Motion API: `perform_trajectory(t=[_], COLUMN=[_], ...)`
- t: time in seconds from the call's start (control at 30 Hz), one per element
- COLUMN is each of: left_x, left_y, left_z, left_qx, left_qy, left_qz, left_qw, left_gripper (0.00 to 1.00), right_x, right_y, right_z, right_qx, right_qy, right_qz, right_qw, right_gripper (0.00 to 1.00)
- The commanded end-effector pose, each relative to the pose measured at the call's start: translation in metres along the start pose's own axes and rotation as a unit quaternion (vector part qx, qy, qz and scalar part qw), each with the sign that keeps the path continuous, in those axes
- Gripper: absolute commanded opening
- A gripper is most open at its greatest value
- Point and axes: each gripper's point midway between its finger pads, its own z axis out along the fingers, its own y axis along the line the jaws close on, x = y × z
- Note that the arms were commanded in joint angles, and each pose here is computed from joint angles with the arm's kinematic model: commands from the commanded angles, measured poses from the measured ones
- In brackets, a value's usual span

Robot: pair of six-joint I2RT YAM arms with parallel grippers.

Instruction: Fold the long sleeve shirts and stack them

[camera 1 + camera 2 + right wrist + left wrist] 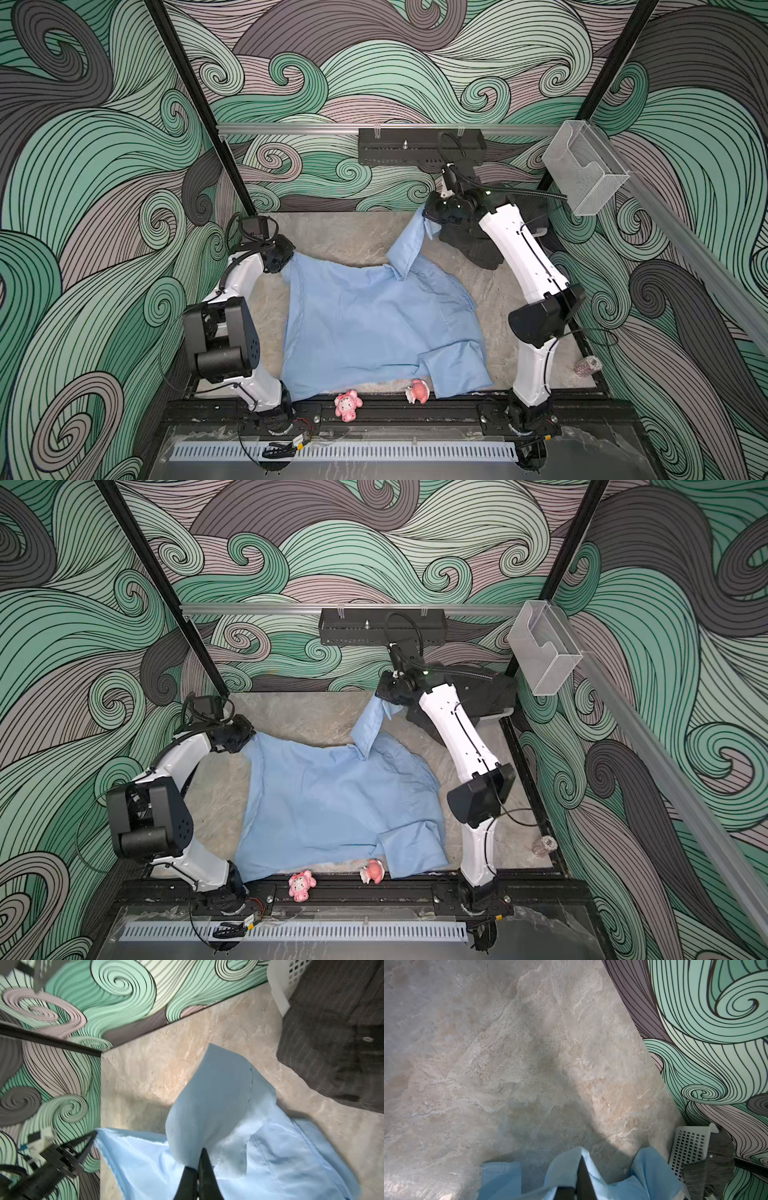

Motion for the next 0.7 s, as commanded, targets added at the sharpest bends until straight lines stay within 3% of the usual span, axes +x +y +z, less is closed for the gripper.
perform_trajectory(t=[0.0, 0.13, 0.27, 0.37, 0.5, 0.67], left_x=[-0.017, -0.023, -0.022, -0.02, -0.017, -0.018], left_y=[-0.005, 0.002, 0.013, 0.015, 0.017, 0.017], left_z=[0.001, 0.011, 0.023, 0.03, 0.037, 0.042], left_qx=[0.009, -0.003, -0.015, -0.014, -0.015, -0.017], left_qy=[-0.003, 0.002, 0.018, 0.026, 0.037, 0.042], left_qz=[-0.017, -0.027, -0.036, -0.037, -0.042, -0.045], left_qw=[1.0, 1.0, 0.999, 0.999, 0.998, 0.998], left_gripper=[0.01, 0.02, 0.02, 0.02, 0.03, 0.04], right_x=[-0.026, -0.054, -0.087, -0.101, -0.108, -0.099], right_y=[0.032, 0.046, 0.05, 0.05, 0.059, 0.074], right_z=[0.002, 0.004, -0.018, -0.019, 0.016, 0.084], right_qx=[-0.064, -0.116, -0.161, -0.162, -0.151, -0.123], right_qy=[-0.052, -0.133, -0.247, -0.297, -0.317, -0.295], right_qz=[0.06, 0.099, 0.139, 0.154, 0.152, 0.13], right_qw=[0.995, 0.979, 0.945, 0.928, 0.924, 0.939], right_gripper=[0.0, 0.0, 0.0, 0.0, 0.0, 0.02])
